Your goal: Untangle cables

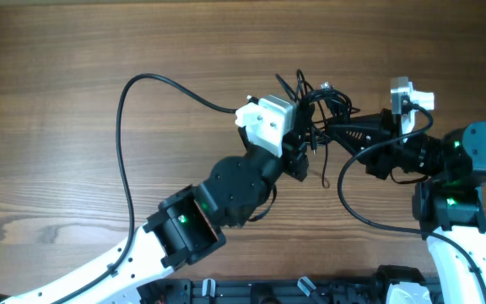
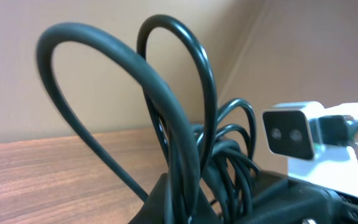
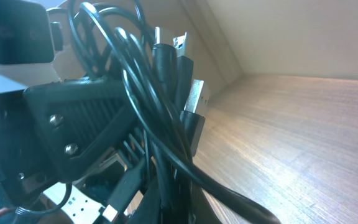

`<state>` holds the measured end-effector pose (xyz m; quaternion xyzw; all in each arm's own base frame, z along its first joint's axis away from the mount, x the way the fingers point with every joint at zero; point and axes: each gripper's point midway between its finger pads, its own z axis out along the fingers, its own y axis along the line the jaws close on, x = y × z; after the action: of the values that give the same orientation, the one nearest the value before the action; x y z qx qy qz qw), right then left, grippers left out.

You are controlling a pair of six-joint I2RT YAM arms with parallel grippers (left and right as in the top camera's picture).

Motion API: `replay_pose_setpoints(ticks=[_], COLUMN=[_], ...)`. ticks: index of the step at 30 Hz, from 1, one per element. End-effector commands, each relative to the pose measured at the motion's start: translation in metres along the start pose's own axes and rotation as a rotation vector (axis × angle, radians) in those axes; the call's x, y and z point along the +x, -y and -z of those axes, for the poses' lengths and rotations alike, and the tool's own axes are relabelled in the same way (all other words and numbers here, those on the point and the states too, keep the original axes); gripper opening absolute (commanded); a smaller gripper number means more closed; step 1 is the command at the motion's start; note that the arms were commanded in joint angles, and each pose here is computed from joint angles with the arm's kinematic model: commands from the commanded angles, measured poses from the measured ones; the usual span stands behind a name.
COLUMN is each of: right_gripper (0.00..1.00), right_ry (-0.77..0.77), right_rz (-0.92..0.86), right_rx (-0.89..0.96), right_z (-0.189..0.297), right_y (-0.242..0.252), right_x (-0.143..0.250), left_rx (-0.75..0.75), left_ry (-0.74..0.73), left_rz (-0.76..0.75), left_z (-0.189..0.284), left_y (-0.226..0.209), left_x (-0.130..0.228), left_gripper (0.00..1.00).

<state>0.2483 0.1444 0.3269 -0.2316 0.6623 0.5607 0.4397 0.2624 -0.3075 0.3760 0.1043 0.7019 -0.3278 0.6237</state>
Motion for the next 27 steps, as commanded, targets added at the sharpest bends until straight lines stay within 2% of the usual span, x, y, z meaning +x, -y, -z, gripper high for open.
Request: replay_pose_setpoints(ticks=[1, 4, 15, 22, 27], right_gripper=[0.05, 0.05, 0.05, 0.05, 0.05], right_ry=[-0.066, -0.089, -0.183, -0.187, -0.183], right_rz=[0.006, 0.020, 0.113, 0.125, 0.160], right_rx=[-0.091, -0.124, -0.287, -0.298, -0.300], right_z=[0.000, 0.001, 0.000, -0.002, -0.001], right_y=[-0.016, -0.021, -0.049, -0.052, -0.054], right_x=[0.011, 0.015, 0.034, 0.035, 0.033], left_rx=[-0.159, -0.195, -0.265, -0.307, -0.336], left_ry=[0.156, 0.179, 0.212, 0.223, 0.173], left_rz=[0.108, 0.155, 0.184, 0.177, 0.144], left_z=[0.007, 0.008, 0.011, 0.009, 0.003], left_y=[-0.026, -0.033, -0.048, -0.064, -0.070], left_x=[-0.040, -0.043, -0.048, -0.051, -0.036], left_gripper=[0.04, 0.04, 0.04, 0.04, 0.04])
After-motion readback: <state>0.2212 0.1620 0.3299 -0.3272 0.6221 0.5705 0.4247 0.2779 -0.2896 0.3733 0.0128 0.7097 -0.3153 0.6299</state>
